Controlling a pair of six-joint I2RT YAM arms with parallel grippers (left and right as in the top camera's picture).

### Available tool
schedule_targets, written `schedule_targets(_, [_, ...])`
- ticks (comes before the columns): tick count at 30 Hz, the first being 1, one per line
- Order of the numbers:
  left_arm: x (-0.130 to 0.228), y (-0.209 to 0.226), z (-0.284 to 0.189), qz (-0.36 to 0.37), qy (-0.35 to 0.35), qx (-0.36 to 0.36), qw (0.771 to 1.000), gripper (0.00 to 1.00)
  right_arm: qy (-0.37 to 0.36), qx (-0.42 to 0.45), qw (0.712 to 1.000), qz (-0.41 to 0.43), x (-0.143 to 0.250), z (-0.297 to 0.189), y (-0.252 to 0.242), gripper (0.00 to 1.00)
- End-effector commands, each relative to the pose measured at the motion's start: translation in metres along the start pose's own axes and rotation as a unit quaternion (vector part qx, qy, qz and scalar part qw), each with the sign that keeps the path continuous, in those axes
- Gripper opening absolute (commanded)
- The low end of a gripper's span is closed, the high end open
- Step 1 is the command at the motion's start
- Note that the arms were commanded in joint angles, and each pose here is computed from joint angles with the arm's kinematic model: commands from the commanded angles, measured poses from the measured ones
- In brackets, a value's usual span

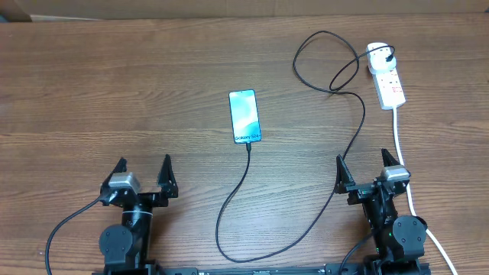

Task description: Plug charger to phone and switch on socket

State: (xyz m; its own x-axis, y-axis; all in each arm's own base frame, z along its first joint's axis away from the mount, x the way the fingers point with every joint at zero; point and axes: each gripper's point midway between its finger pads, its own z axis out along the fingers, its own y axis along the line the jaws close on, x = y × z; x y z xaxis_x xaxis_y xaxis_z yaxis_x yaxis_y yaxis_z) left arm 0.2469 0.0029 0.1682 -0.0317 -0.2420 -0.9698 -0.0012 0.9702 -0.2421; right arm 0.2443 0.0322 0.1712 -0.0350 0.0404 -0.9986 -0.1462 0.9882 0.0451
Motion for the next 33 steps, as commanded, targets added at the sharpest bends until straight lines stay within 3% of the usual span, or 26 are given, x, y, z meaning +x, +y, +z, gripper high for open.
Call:
schedule_targets(1, [0.0070,0.0203,-0.0015,-0.061,0.005,-0.055,0.997,1.00,-0.003,0.001,1.000,-0.002,0.0015,0.0001,-0.0001,1.00])
schedule_targets(7, [0.0063,0.0216,-0.0017,-0.048,0.004,-0.059,0.997,1.00,-0.003,0.001,1.000,-0.002,0.0015,0.0001,-0.0001,1.00])
schedule_targets(14, [0.0078,0.0186,-0.0014,0.066,0.014,-0.049,0.997,0.99,-0.003,0.001,1.000,-0.002,0.0015,0.0001,-0.0001,1.00])
schedule_targets(23, [0.0078,0.0192,-0.0014,0.111,0.016,-0.050,0.992,0.99,-0.003,0.001,1.000,-0.002,0.0015,0.0001,-0.0001,1.00])
schedule_targets(33, [0.0084,0.0178,-0.0013,0.111,0.017,-0.046,0.993,1.00,-0.003,0.001,1.000,-0.002,0.0015,0.0001,-0.0001,1.00])
